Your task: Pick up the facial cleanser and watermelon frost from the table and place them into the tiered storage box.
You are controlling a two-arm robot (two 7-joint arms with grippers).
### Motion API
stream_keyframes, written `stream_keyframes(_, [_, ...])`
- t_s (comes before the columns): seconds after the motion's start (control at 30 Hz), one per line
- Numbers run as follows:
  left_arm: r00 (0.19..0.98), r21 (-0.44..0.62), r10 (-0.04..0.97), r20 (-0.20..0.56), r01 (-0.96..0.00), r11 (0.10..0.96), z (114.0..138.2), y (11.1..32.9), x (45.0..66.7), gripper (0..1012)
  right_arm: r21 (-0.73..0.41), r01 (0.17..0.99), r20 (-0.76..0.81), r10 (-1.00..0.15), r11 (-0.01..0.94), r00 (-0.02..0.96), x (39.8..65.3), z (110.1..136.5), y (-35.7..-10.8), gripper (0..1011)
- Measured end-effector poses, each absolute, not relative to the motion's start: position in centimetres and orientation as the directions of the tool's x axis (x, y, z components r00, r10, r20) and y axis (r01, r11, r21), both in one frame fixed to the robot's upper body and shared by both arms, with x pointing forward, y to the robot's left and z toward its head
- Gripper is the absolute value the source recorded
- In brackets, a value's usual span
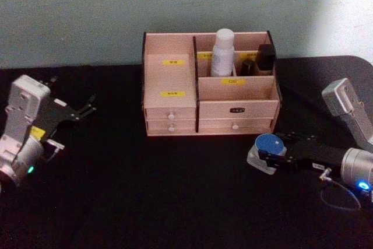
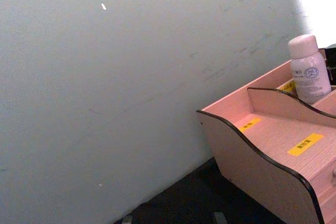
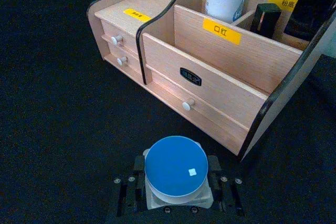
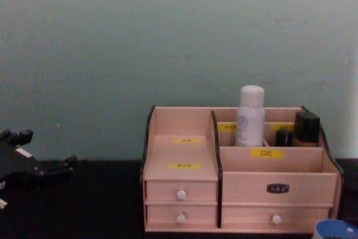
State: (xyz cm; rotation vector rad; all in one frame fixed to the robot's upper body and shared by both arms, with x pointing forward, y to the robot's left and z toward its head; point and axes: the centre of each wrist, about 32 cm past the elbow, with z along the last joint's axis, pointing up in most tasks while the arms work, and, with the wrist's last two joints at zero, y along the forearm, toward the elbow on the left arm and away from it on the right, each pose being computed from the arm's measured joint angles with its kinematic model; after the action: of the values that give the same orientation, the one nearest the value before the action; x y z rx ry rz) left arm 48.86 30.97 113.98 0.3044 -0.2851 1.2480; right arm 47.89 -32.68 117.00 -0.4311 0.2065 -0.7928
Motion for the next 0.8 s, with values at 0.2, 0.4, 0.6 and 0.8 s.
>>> stream_keyframes(0.2, [0.292,0.07,0.88,0.374,-0.955,0.287,114.0,31.0,48.9,1001,-0.448,0.643,-0.019,-0.726,0.621,0.688,47.9,117.0,-32.7,706])
stream_keyframes(0.4, [0.292,0.07,0.88,0.374,-0.955,0.287,114.0,31.0,48.9,1001,-0.429,0.621,-0.025,-0.696,0.656,0.718,48.0,117.5,-32.7,706])
stream_keyframes(0.6, [0.292,0.07,0.88,0.374,-0.955,0.287,114.0,31.0,48.9,1001,-0.367,0.596,-0.028,-0.649,0.715,0.761,48.8,119.1,-32.3,706])
stream_keyframes(0.8, [0.292,0.07,0.88,0.374,-0.955,0.287,114.0,31.0,48.9,1001,-0.315,0.569,-0.01,-0.603,0.759,0.798,50.0,120.4,-31.3,706])
